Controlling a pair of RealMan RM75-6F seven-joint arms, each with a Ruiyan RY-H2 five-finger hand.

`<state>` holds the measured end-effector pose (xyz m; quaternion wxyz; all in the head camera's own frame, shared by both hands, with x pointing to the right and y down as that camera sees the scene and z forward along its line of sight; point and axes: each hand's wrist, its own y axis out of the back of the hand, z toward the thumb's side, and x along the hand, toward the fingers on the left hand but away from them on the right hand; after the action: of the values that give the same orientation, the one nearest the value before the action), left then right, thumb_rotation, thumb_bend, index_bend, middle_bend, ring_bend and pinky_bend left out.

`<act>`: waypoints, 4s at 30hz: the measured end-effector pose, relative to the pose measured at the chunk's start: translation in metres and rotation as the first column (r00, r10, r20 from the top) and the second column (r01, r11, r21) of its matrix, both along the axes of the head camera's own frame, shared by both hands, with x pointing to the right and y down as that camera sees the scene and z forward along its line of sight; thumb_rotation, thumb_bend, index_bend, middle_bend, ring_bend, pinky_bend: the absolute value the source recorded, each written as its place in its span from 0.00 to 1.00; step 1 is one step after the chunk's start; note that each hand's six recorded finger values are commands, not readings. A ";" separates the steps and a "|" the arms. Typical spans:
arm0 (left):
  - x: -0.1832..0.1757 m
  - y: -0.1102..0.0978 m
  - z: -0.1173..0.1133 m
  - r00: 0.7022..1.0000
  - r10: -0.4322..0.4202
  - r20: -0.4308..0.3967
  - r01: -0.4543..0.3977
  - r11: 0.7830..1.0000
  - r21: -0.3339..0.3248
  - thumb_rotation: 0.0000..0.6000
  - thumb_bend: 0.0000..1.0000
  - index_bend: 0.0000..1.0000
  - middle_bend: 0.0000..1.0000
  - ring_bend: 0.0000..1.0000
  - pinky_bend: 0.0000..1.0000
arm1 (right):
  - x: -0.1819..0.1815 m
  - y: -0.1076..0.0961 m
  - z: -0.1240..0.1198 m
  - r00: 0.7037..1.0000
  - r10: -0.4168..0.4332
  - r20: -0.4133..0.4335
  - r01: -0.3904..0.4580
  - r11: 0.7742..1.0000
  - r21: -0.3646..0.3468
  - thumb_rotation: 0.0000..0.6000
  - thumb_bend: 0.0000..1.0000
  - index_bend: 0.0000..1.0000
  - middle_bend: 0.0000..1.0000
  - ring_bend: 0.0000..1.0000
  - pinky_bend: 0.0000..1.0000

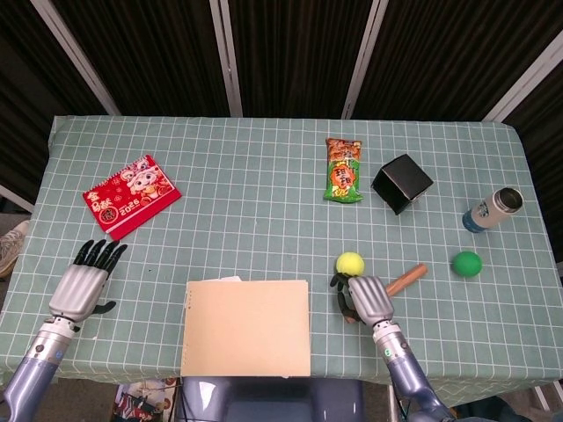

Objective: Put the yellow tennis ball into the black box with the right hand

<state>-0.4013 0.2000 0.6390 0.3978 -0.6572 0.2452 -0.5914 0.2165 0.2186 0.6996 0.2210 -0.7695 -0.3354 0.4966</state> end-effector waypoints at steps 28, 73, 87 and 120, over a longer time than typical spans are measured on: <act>0.003 0.002 0.004 1.000 0.004 0.008 -0.004 1.000 -0.004 1.00 0.07 0.00 0.05 0.00 0.00 | 0.011 -0.034 0.009 0.986 0.137 0.099 -0.133 0.990 -0.045 1.00 0.64 0.29 0.47 0.53 0.62; 0.006 0.001 0.018 0.999 -0.010 0.044 0.011 0.999 -0.030 1.00 0.07 0.00 0.05 0.00 0.00 | 0.061 -0.084 0.030 0.981 0.181 0.063 -0.177 0.982 -0.058 1.00 0.65 0.27 0.47 0.53 0.62; 0.008 0.001 0.020 0.998 -0.016 0.054 0.018 0.999 -0.031 1.00 0.07 0.00 0.05 0.00 0.00 | 0.067 -0.098 0.038 0.984 0.172 0.039 -0.170 0.983 -0.064 1.00 0.65 0.27 0.47 0.53 0.62; 0.006 -0.005 0.037 0.995 -0.041 0.095 0.047 0.997 -0.064 1.00 0.08 0.00 0.05 0.00 0.00 | 0.086 -0.137 0.061 0.991 0.115 -0.066 -0.119 0.992 -0.051 1.00 0.65 0.26 0.47 0.46 0.55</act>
<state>-0.3954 0.1953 0.6761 0.3737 -0.6360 0.2208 -0.6380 0.3021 0.0818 0.7609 0.1807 -0.7383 -0.3589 0.5418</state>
